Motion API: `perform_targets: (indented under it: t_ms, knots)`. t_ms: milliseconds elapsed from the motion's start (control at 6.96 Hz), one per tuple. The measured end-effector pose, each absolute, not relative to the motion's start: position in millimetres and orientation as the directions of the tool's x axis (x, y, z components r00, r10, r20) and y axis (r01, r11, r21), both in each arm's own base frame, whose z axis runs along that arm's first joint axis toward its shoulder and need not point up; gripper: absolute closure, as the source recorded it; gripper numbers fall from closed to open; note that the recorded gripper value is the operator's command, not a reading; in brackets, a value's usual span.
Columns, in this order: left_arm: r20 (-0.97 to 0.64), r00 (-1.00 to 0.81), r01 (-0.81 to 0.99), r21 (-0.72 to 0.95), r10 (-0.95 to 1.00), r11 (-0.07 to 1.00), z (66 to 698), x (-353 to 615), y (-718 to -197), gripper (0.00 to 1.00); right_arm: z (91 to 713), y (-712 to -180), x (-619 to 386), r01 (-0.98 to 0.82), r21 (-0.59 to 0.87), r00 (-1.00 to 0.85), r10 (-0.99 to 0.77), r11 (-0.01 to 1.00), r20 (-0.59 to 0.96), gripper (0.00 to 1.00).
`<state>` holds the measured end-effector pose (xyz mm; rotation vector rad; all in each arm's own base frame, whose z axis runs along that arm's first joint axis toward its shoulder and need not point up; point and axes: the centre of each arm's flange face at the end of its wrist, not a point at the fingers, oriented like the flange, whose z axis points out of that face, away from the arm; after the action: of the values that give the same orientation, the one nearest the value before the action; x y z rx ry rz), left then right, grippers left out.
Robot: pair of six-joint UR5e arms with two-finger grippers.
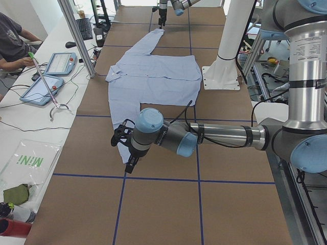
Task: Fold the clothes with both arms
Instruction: 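Move the right gripper down to the sleeve cuff nearest it, then grasp the cuff with the right gripper and fold the sleeve across the shirt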
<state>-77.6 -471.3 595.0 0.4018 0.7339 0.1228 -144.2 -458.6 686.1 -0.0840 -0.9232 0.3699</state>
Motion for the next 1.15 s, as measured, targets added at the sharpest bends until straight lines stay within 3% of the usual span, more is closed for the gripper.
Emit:
perform_targets:
  t_ms: [431,575,719,862,1150]
  knots:
    - [-0.628,0.738,0.03,0.397,0.247,0.917,595,-77,-471,0.0,687,-454,-152,-0.31,-0.243,0.535,0.38,0.919,0.755,0.22]
    - [-0.628,0.738,0.031,0.397,0.247,0.917,595,-77,-471,0.0,689,-452,-152,-0.308,-0.247,0.535,0.382,0.919,0.753,0.53]
    - [-0.628,0.738,0.031,0.398,0.247,0.917,595,-77,-471,0.0,689,-449,-152,-0.31,-0.258,0.532,0.391,0.915,0.751,0.91]
    - [-0.628,0.738,0.031,0.399,0.248,0.917,594,-77,-471,0.0,688,-447,-153,-0.319,-0.277,0.523,0.412,0.906,0.746,1.0]
    - [-0.628,0.738,0.034,0.399,0.247,0.916,593,-78,-471,0.0,685,-442,-154,-0.318,-0.295,0.501,0.424,0.901,0.755,1.0]
